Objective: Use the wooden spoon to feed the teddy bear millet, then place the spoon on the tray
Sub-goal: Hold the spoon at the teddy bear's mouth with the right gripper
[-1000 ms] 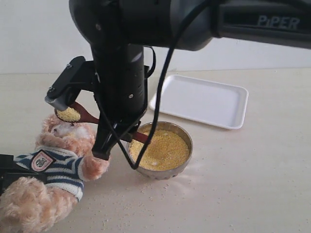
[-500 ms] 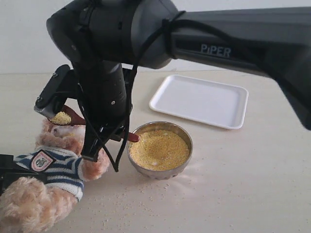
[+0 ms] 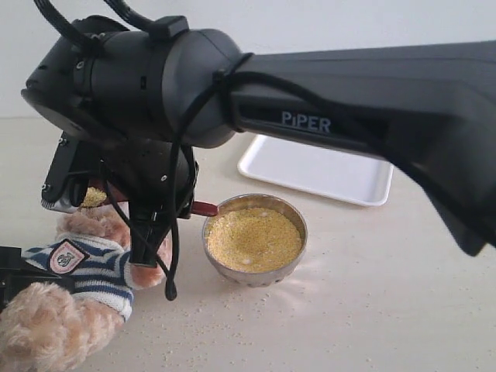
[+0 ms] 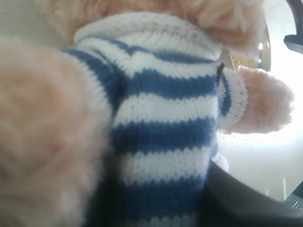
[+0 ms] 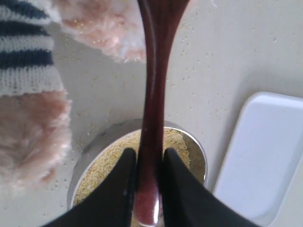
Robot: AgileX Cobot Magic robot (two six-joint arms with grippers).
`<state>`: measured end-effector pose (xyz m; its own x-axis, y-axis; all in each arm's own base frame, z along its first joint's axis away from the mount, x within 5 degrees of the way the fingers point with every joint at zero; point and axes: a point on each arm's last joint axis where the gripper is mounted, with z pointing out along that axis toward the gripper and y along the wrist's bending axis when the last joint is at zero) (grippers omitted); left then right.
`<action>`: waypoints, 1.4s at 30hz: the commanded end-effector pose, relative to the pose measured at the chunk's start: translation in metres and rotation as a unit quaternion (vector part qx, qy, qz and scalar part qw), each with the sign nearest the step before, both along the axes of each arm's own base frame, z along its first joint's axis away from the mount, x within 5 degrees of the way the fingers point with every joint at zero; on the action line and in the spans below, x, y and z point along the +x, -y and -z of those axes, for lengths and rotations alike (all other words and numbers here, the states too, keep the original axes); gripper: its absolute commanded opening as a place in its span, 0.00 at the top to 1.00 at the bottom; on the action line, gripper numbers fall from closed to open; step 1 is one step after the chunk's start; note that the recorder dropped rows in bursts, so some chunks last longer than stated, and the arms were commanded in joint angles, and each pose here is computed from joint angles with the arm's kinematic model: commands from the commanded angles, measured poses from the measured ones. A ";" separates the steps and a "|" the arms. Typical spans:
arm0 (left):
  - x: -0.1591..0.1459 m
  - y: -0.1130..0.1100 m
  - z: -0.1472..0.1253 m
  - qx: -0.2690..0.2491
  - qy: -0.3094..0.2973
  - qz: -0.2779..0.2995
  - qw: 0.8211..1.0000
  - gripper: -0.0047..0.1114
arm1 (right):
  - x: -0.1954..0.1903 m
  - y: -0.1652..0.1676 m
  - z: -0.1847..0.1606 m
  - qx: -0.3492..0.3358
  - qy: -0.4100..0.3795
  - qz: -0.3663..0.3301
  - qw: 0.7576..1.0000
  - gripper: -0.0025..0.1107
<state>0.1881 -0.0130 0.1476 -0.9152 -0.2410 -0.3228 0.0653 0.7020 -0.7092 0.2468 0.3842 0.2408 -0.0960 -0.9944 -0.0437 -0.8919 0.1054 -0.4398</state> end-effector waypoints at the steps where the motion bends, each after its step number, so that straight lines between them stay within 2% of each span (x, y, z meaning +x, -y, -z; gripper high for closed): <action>1: -0.001 0.001 -0.003 -0.006 0.008 0.002 1.000 0.92 | 0.001 0.000 -0.004 0.000 0.014 0.002 1.000 0.98; 18: -0.001 0.001 -0.003 -0.006 0.008 0.002 1.000 0.92 | 0.000 -0.004 -0.007 -0.026 0.069 -0.012 0.997 0.98; 26: -0.001 0.001 -0.003 -0.006 0.008 0.002 1.000 0.92 | 0.000 -0.010 0.011 -0.045 0.070 -0.017 0.996 0.98; 37: -0.001 0.001 -0.003 -0.006 0.008 0.002 1.000 0.92 | 0.000 -0.010 0.012 -0.047 0.073 -0.014 0.996 0.98; 42: -0.001 0.001 -0.003 -0.006 0.008 0.002 1.000 0.92 | 0.005 -0.008 0.008 -0.060 0.107 -0.016 0.992 0.98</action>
